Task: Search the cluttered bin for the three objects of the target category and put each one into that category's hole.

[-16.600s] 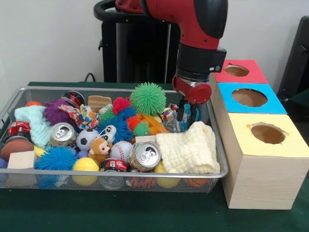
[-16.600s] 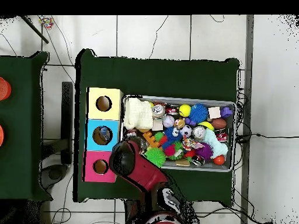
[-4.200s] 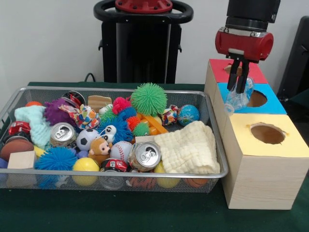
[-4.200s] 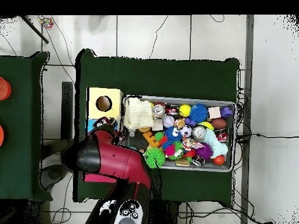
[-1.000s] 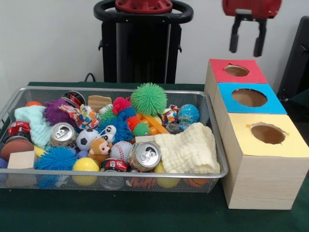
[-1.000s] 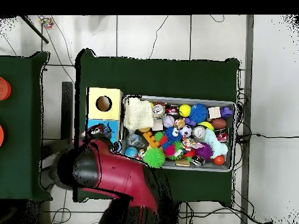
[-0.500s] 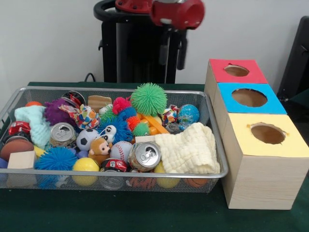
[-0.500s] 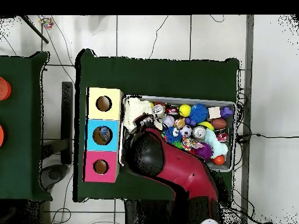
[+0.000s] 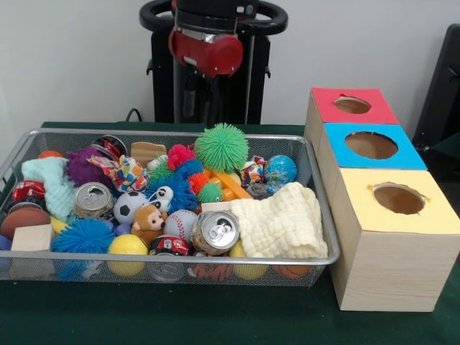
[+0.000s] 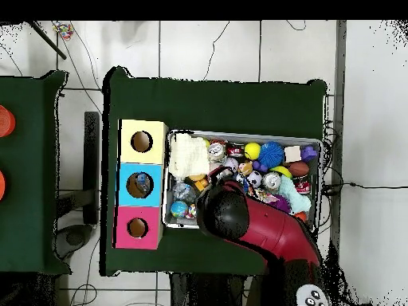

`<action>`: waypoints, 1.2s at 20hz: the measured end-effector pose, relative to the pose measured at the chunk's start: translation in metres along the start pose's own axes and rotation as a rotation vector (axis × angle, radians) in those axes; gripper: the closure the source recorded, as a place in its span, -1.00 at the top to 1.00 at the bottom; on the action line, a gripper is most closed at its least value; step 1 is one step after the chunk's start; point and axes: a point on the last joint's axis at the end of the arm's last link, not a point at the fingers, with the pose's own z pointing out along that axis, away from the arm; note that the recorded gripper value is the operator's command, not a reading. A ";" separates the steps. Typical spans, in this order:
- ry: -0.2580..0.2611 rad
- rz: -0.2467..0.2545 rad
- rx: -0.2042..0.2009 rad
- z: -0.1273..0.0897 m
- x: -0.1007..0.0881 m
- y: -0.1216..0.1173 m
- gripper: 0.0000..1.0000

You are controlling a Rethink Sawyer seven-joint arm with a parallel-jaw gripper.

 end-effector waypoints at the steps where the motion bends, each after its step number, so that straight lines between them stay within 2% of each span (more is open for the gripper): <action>1: 0.002 -0.018 0.010 0.005 0.004 -0.002 1.00; 8: 0.027 -0.107 0.050 0.027 0.034 -0.004 1.00; 13: 0.033 -0.135 0.042 0.027 0.056 -0.004 1.00; 18: 0.027 -0.191 0.022 0.036 0.102 -0.011 1.00; 24: 0.021 -0.239 0.013 0.053 0.135 -0.020 1.00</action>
